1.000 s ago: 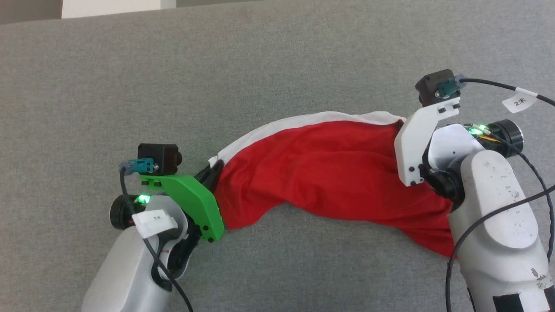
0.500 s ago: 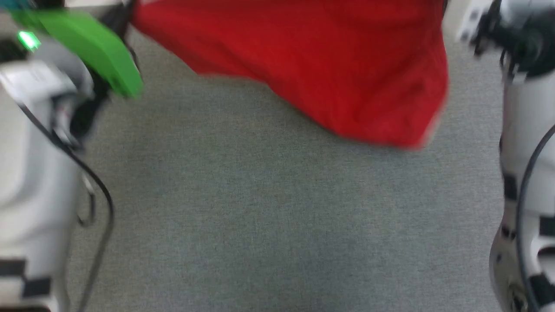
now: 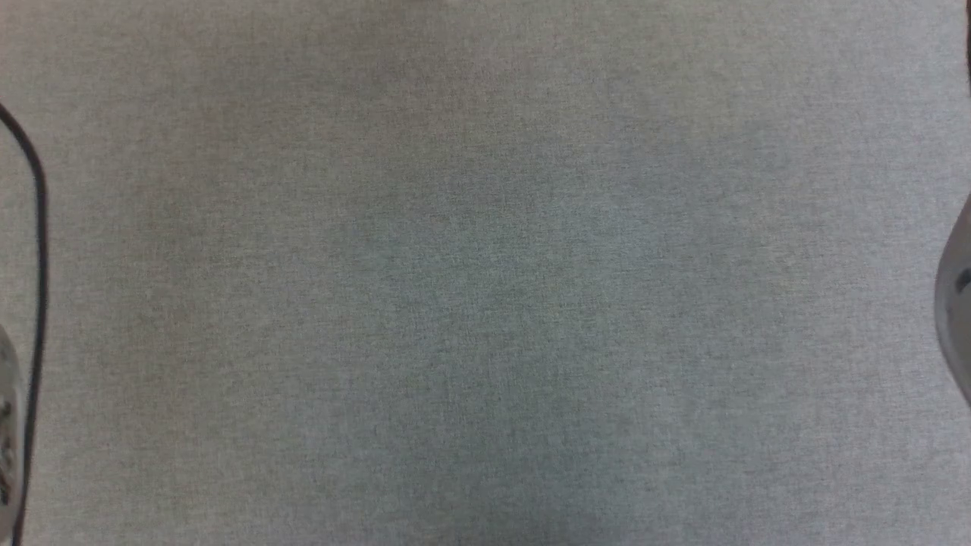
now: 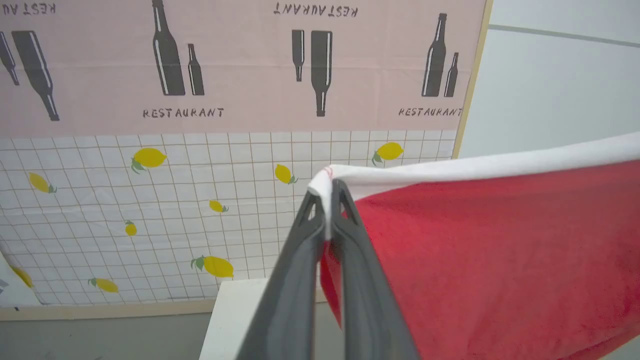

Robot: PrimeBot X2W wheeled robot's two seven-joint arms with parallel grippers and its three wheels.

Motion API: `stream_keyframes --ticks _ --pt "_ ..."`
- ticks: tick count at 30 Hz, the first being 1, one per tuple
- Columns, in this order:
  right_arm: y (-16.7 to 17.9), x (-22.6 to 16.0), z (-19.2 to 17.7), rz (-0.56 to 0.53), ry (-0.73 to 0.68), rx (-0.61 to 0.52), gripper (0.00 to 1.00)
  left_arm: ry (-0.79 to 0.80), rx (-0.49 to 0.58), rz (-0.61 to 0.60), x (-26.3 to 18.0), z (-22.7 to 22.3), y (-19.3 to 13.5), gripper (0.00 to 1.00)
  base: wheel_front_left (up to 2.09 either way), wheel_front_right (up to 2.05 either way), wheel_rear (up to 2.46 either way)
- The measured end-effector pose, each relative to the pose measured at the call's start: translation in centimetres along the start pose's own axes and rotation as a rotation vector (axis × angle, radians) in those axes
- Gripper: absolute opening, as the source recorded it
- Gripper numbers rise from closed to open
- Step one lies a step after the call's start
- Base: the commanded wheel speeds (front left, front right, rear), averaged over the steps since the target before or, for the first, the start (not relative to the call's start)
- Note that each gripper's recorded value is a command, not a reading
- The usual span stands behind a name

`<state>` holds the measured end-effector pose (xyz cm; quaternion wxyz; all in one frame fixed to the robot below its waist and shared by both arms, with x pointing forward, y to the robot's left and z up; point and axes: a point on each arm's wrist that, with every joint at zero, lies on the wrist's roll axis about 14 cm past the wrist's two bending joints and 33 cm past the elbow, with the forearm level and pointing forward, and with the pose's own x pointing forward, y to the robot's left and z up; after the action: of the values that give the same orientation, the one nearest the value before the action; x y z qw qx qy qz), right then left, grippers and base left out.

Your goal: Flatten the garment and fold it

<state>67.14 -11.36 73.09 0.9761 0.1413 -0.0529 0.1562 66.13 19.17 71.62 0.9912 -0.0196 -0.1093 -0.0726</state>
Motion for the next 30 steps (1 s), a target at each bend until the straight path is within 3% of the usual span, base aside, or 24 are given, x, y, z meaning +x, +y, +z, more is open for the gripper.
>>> stream_keyframes --ticks 3,7,15,22,30 --pt "0.7 0.7 0.4 0.019 -0.05 0.021 0.0 -0.068 0.014 0.012 0.2 1.6 0.6 0.0 0.0 0.0 0.0" --pt "1.3 0.9 -1.8 0.034 -0.021 0.04 0.0 -0.075 0.034 -0.003 -0.3 1.2 0.7 0.0 0.0 0.0 0.0" --pt "2.4 -3.4 -10.1 0.068 0.105 0.127 0.0 0.031 -0.036 -0.031 -5.8 -5.2 0.5 0.0 0.0 0.0 0.0" --pt "3.6 -12.7 -17.0 0.104 0.261 0.223 0.0 0.178 -0.158 0.031 -16.3 -11.6 0.4 0.0 0.0 0.0 0.0" --pt "3.5 -25.1 -22.2 0.077 0.457 0.219 0.0 0.481 -0.304 0.085 -30.2 -17.8 -3.4 0.0 0.0 0.0 0.0"
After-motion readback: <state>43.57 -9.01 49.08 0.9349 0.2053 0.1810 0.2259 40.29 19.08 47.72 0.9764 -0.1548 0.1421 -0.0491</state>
